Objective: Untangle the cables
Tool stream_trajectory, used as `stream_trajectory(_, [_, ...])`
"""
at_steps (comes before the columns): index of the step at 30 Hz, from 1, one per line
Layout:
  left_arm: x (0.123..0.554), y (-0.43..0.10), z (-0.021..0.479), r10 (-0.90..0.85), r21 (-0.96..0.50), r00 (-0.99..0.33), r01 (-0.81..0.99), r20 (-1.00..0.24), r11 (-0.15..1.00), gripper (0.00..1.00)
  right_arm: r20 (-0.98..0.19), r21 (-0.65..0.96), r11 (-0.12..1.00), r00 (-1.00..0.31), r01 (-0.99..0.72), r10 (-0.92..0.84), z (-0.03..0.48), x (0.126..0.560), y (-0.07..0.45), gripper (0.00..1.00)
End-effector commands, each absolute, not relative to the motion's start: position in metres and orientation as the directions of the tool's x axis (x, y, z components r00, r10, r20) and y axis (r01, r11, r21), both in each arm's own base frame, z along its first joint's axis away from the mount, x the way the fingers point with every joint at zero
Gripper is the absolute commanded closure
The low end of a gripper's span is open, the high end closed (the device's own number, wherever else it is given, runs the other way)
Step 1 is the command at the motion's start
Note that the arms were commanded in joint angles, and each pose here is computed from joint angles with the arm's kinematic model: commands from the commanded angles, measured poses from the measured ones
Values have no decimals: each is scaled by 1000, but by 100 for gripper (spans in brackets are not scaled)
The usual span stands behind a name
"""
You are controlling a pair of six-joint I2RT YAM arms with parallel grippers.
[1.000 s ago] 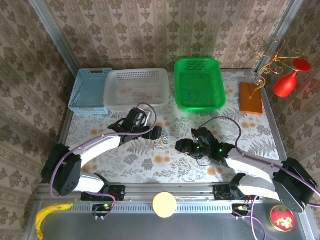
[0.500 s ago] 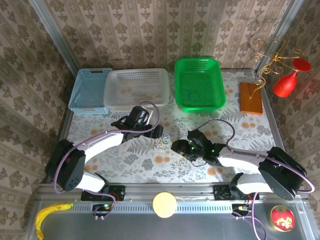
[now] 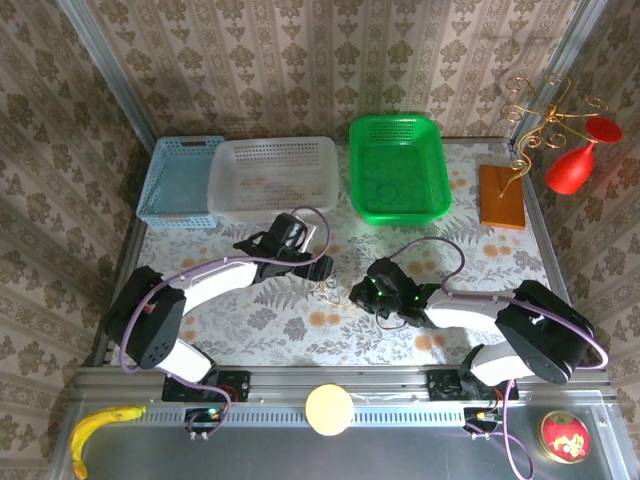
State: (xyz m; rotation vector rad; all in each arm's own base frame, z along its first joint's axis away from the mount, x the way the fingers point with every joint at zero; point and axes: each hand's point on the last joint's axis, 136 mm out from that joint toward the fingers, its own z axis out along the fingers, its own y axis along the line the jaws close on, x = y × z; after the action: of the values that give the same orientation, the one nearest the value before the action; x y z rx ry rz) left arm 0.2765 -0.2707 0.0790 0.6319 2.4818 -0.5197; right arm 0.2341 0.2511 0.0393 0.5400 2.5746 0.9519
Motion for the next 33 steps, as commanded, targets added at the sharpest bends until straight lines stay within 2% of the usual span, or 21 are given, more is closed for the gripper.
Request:
stream_trajectory(1, [280,-286,84,361,-209,-718,572,-595,793,0,-250,682,707,-848,189,468,62,248,249,100])
stream_trajectory(8, [285,-278,56,374,-141,-756,518,-537,844,0,-346,696,715,-840,70,419,120,258,245,100])
stream_trajectory(12, [286,-263,45,371,-82,-776,473,-510,877,0,-419,710,703,-821,-31,388,173,266,239,100])
stream_trajectory(18, [278,-252,39,359,-73,-788,451,-500,889,0,-530,730,663,-748,-164,400,267,281,216,100])
stream_trajectory(24, [274,-248,35,348,-80,-798,439,-492,895,0,-575,756,600,-702,-261,420,332,287,210,100])
stream_trajectory(28, [275,-247,39,348,-74,-793,440,-500,895,0,-594,758,582,-680,-295,429,351,289,211,100])
stream_trajectory(33, [277,-248,54,364,-67,-765,466,-531,882,0,-587,755,596,-687,-274,428,339,295,211,100])
